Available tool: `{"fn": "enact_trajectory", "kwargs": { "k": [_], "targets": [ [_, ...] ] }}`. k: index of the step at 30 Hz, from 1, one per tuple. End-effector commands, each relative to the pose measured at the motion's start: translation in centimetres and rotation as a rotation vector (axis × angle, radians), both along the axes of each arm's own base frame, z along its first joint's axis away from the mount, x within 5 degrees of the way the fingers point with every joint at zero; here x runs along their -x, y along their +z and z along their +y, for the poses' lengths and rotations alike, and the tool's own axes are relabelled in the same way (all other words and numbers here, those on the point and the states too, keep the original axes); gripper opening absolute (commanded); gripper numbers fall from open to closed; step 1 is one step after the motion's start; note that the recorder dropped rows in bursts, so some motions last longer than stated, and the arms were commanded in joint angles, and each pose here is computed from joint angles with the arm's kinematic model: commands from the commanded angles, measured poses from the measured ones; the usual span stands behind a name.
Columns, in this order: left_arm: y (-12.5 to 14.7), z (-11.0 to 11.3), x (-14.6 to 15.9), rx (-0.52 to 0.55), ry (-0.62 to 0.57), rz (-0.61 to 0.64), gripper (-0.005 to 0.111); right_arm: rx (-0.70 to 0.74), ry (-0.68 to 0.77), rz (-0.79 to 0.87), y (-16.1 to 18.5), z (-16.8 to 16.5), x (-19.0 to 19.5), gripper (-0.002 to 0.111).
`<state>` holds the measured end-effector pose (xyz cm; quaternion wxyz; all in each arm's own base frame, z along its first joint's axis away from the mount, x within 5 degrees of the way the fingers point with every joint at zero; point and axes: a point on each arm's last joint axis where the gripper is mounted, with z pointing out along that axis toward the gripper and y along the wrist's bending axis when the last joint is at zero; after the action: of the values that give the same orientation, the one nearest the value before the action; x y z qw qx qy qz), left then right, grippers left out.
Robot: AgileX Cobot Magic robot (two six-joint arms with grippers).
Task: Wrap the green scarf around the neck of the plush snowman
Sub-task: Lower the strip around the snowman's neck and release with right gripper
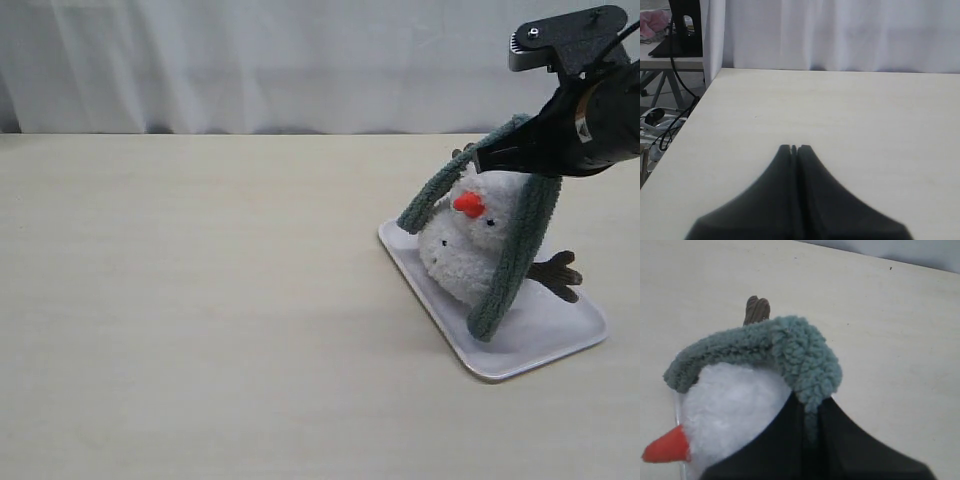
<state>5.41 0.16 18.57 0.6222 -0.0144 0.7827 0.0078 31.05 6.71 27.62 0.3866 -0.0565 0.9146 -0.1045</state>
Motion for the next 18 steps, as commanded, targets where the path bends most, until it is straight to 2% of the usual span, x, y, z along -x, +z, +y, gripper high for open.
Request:
{"fn": "enact_trajectory", "kwargs": {
  "k": [1,18],
  "targets": [
    [0.0,0.0,0.0,0.003,0.001,-0.008,0.0,0.008,-0.015,0.002,-0.9,-1.1,-0.4,0.004],
    [0.0,0.0,0.0,0.003,0.001,-0.008,0.0,0.134,-0.011,0.095,-5.5,-2.1,-2.9,0.004]
  ]
}}
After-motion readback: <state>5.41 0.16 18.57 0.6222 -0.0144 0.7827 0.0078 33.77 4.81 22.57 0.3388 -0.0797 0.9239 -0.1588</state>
